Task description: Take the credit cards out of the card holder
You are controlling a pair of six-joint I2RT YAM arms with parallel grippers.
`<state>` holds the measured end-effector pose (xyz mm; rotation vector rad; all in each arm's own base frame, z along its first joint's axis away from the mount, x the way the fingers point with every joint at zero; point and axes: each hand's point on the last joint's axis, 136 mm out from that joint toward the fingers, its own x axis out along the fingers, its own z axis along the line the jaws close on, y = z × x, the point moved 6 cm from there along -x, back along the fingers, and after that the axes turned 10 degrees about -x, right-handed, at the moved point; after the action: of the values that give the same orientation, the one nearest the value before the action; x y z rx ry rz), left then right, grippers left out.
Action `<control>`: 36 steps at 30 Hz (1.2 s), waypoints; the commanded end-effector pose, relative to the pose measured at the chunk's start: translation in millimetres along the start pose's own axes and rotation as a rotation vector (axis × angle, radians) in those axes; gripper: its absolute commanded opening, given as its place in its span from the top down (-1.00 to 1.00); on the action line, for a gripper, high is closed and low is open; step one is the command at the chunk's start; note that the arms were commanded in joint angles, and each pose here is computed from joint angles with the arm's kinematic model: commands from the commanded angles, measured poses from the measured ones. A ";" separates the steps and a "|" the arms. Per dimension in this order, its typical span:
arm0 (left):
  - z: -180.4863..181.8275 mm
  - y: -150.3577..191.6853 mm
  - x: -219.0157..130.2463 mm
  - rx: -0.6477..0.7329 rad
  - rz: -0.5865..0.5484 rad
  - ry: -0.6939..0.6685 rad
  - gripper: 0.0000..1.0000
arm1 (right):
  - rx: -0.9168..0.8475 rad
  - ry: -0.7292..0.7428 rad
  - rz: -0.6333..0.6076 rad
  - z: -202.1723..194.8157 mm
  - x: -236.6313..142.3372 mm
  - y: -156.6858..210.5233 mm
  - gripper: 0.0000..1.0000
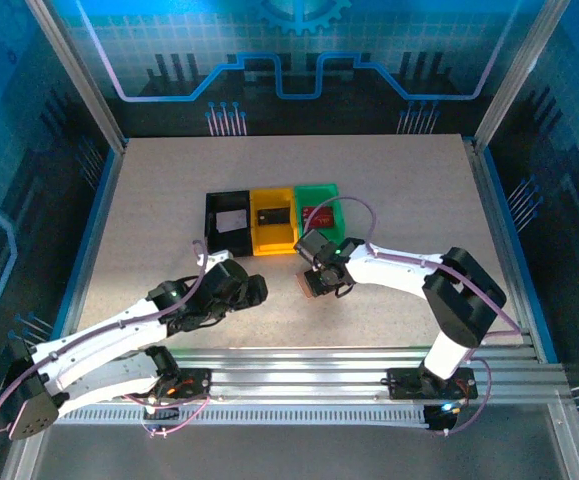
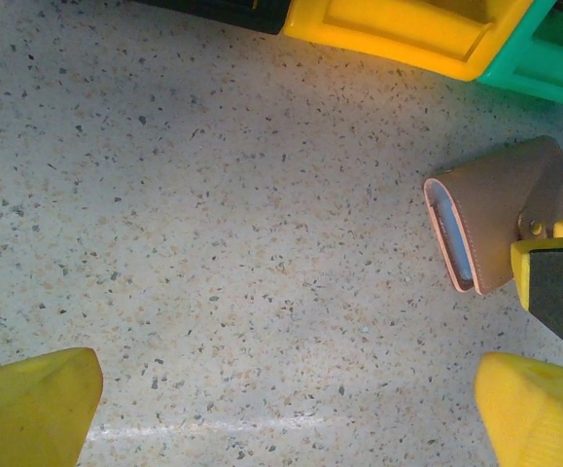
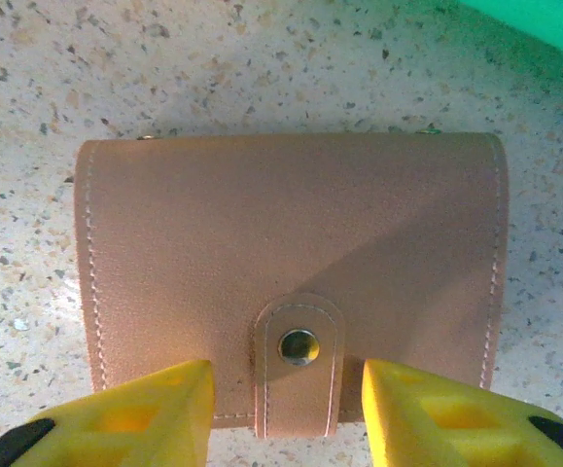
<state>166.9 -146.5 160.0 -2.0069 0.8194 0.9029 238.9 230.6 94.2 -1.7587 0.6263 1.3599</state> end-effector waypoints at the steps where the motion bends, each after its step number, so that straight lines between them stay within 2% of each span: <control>1: -5.0 -0.3 1.7 0.003 -0.014 0.001 -0.98 | 0.007 0.011 0.012 -5.9 7.2 -1.4 0.16; 6: -13.0 1.7 4.3 0.023 -0.010 0.000 -0.98 | 0.013 0.010 0.033 -8.0 17.5 1.1 0.26; 13: -22.6 4.3 7.0 0.043 -0.006 0.003 -0.98 | 0.002 -0.025 0.043 -4.9 21.0 8.7 0.66; 21: -25.9 7.9 8.6 0.016 0.005 0.023 -0.98 | -0.072 -0.119 -0.009 12.3 5.3 19.2 1.00; 28: -30.4 11.2 3.6 -0.019 0.015 0.049 -0.98 | -0.173 -0.151 -0.100 24.2 -15.8 29.2 1.00; 36: -31.0 14.9 -2.9 -0.060 0.025 0.076 -0.98 | -0.230 -0.258 -0.282 26.9 -58.3 27.1 1.00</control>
<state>163.7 -176.3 159.2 -2.0366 0.8704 0.8987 189.4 226.4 124.0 -1.7467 0.2156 1.4620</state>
